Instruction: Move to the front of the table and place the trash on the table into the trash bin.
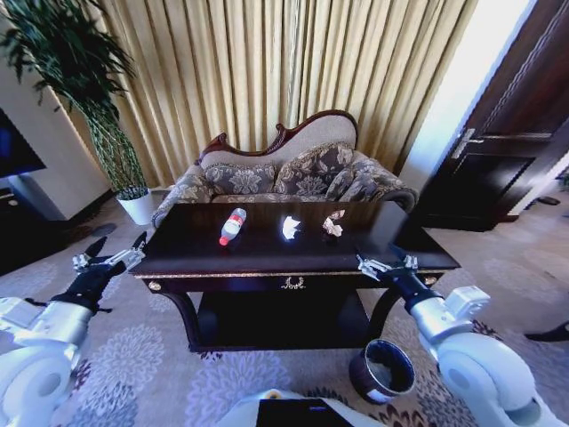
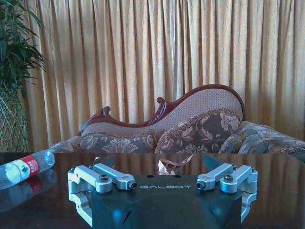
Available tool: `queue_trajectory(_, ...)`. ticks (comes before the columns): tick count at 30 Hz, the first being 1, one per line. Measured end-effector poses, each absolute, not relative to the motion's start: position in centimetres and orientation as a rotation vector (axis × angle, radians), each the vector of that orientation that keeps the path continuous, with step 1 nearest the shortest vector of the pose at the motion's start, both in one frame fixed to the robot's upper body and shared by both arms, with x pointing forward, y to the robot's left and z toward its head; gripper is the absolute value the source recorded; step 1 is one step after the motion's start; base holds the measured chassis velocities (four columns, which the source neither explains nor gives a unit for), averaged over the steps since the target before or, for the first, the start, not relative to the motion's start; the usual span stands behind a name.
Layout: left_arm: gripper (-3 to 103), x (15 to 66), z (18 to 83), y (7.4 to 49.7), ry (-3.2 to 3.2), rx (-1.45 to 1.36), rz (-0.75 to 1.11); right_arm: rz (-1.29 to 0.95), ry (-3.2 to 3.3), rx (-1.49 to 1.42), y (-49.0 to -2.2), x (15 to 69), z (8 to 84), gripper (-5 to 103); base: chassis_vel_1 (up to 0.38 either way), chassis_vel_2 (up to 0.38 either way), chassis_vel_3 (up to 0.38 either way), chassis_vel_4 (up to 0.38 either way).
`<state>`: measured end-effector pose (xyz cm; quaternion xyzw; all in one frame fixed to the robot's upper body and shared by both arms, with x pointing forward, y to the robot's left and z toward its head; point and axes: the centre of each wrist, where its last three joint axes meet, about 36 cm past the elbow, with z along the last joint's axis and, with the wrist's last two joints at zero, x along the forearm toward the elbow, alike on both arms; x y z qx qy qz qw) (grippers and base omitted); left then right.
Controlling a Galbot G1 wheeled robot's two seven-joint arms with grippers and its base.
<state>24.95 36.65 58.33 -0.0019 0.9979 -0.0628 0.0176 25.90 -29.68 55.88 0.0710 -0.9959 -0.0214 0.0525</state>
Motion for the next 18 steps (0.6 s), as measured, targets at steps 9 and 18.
queue_trajectory(9,100,24.9,58.3,36.7,3.101,-0.01,-0.198,-0.05,-3.005,0.238,-29.8,26.0,56.1,100,-0.076,0.077,0.08,-0.078)
queue_trajectory(18,100,24.4,57.9,36.5,3.086,-0.017,-0.208,-0.103,-2.954,0.318,-30.4,28.0,57.8,100,-0.004,0.007,0.009,-0.014)
